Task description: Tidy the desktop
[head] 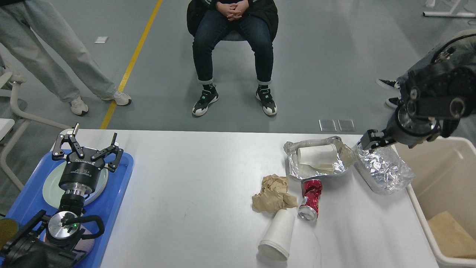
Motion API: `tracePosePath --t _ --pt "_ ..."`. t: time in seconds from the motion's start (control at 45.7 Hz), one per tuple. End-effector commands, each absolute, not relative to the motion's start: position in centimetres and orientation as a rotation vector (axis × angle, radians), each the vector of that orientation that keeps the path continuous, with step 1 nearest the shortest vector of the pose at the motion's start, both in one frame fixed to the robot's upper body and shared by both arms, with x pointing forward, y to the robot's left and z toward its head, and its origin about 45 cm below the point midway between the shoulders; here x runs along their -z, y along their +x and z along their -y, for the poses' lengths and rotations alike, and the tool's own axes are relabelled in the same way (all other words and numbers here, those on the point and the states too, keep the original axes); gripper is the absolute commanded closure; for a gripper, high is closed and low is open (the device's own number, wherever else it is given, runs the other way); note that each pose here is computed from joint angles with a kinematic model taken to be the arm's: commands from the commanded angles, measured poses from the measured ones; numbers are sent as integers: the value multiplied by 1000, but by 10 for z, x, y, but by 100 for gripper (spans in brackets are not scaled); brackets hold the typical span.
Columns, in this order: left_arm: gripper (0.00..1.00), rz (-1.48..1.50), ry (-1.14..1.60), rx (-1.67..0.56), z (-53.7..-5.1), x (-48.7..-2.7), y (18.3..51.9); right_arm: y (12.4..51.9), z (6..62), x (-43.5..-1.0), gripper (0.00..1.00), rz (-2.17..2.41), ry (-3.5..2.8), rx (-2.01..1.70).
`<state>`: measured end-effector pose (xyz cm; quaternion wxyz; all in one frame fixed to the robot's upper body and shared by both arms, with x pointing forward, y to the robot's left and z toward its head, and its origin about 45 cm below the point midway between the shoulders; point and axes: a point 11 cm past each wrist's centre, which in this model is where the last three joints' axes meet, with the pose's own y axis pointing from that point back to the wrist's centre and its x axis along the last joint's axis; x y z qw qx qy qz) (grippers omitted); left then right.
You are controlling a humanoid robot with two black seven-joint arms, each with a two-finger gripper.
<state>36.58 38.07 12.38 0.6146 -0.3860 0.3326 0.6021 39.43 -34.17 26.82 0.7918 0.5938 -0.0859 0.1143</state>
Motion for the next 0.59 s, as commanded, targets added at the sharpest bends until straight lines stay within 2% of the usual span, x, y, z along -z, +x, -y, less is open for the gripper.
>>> tracePosePath --t 0.0,0.241,0.569 --pt "4 -766 -890 -1386 -380 -124 366 398 370 -229 9 161 1231 -238" --pt "4 -765 -891 -1384 -380 -125 366 390 385 -149 10 115 1210 -325" --pt "4 -766 -890 -1386 -380 -124 366 393 393 -108 11 198 1249 -447"
